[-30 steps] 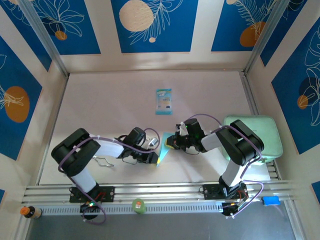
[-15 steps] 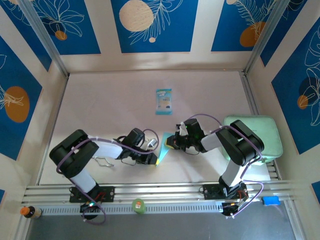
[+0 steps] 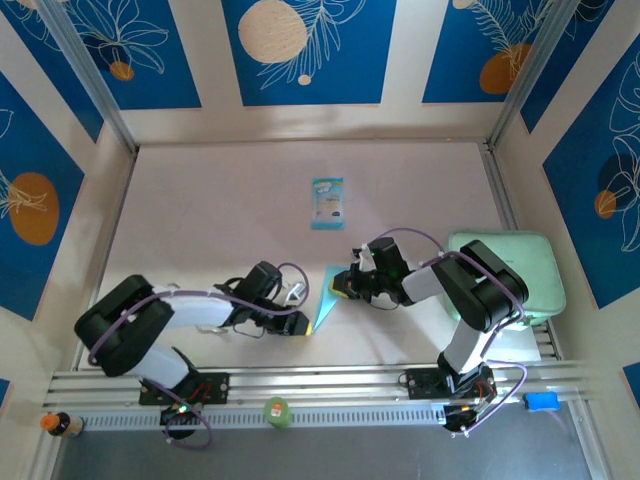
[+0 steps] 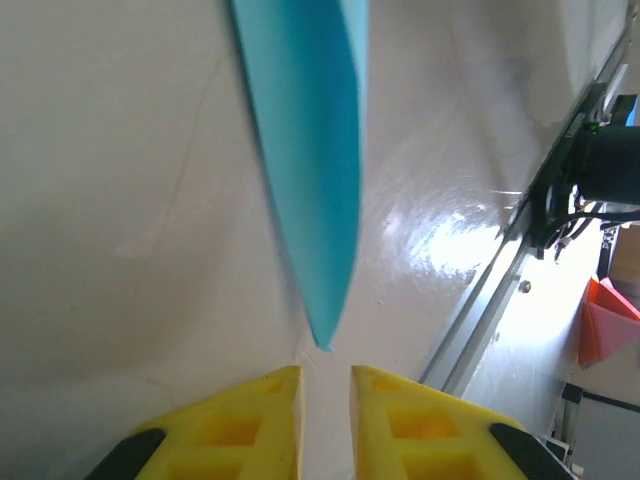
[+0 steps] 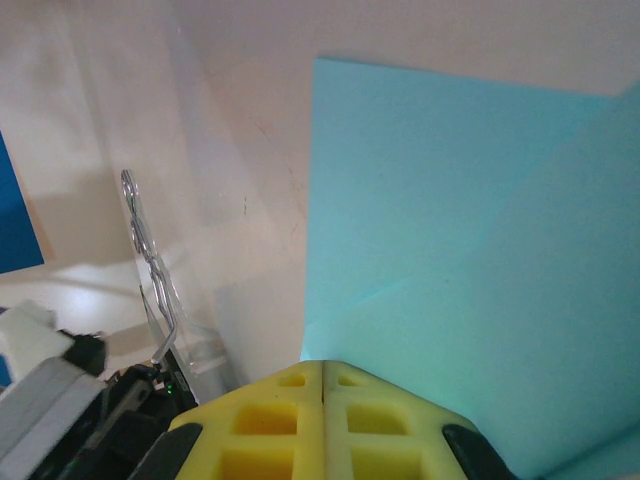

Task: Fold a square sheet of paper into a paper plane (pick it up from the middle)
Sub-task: Fold the wing for the fifth time at the center of the table.

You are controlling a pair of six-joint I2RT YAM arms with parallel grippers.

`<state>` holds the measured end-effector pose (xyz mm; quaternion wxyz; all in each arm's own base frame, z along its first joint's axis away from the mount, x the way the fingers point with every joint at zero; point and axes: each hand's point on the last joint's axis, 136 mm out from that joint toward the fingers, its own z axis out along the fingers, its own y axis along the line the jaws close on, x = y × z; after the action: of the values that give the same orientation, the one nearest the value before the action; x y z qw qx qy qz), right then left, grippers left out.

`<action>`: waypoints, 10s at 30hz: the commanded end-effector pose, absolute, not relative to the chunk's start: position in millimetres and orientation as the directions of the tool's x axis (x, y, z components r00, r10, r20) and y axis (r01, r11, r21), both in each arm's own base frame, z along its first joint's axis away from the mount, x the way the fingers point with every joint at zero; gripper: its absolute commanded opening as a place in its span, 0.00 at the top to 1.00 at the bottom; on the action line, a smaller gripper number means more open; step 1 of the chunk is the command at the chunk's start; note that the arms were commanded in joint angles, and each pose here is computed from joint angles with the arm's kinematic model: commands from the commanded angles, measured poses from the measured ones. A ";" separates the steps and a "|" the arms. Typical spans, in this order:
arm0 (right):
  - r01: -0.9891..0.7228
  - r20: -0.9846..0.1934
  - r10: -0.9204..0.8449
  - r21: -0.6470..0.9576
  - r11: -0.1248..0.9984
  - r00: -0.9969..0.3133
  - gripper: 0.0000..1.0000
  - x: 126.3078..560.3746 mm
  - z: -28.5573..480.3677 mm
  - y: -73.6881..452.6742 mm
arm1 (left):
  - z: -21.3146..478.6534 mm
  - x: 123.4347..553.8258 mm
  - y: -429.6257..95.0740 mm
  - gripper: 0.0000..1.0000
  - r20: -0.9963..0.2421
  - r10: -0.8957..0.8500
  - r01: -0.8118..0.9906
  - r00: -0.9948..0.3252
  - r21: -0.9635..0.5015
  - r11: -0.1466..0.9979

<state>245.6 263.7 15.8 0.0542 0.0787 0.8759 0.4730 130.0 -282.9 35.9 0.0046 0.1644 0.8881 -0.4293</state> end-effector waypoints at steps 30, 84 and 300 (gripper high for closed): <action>0.272 0.099 0.281 0.676 0.685 -0.955 1.00 218.3 -40.7 228.9 | 33.1 178.8 -352.7 0.95 -0.186 0.379 0.393 -0.907 -0.698 0.598; 0.268 0.106 0.269 0.679 0.683 -0.957 1.00 219.8 -36.1 232.9 | 53.6 198.4 -351.4 0.97 -0.294 0.335 0.444 -0.895 -0.657 0.609; 0.256 -0.041 0.450 0.774 0.579 -0.892 1.00 296.6 17.8 176.8 | -26.9 147.8 -284.8 1.00 -0.022 0.297 0.239 -0.955 -0.652 0.720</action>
<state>296.5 183.4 16.4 0.1082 0.2029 0.8776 0.4205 172.7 -316.3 17.0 0.0199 0.1738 0.8951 -0.4101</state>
